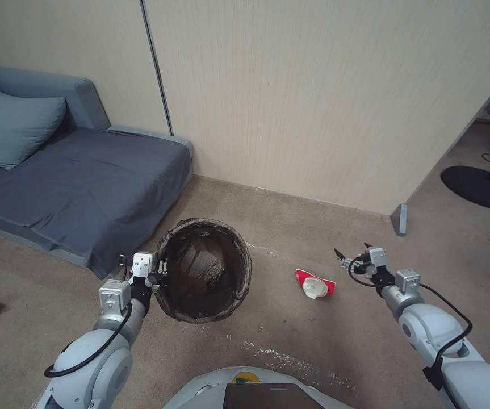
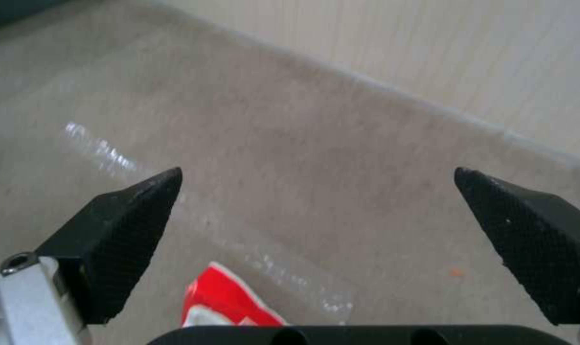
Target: Pick up the trash bin, then pick up the garbage from the floor and place it into the trash bin.
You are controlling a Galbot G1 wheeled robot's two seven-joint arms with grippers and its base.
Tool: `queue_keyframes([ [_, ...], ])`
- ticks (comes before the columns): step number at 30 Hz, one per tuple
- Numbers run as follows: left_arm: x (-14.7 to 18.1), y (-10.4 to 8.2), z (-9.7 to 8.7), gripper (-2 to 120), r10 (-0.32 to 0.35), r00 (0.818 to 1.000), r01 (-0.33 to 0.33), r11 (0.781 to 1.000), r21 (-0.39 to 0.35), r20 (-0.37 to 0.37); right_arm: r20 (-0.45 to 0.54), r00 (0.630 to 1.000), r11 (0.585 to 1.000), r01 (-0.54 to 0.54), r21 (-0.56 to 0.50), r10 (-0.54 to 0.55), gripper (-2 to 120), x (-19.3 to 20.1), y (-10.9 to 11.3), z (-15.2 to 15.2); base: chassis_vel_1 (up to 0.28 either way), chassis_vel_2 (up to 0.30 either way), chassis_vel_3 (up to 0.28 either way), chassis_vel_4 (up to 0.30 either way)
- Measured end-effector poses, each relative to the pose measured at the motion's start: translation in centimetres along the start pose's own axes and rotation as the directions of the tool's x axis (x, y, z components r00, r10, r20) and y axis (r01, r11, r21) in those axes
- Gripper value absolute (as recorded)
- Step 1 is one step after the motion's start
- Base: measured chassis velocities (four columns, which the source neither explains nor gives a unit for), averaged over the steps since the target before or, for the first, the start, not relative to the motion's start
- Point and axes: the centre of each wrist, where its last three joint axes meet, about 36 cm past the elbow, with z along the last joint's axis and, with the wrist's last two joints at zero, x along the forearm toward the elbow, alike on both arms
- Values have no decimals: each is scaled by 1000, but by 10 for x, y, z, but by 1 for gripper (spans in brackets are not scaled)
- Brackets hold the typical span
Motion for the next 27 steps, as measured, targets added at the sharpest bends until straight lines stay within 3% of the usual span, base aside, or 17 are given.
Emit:
queue_keyframes([
  [7, 3, -1, -2, 3, -2, 1000, 2, 1000, 4, 0, -101, 992, 997, 74, 16, -72, 100, -23, -17, 21, 0, 0, 0, 0],
  [20, 3, -1, -3, 3, 0, 1000, 0, 1000, 1, -1, -254, 953, 986, 165, -8, -162, 100, -60, -20, 44, 0, 0, 0, 0],
  [27, 3, -1, -4, 3, 0, 1000, 0, 1000, -1, 1, -273, 944, 982, 191, -7, -185, 100, -77, -15, 47, 0, 0, 0, 0],
])
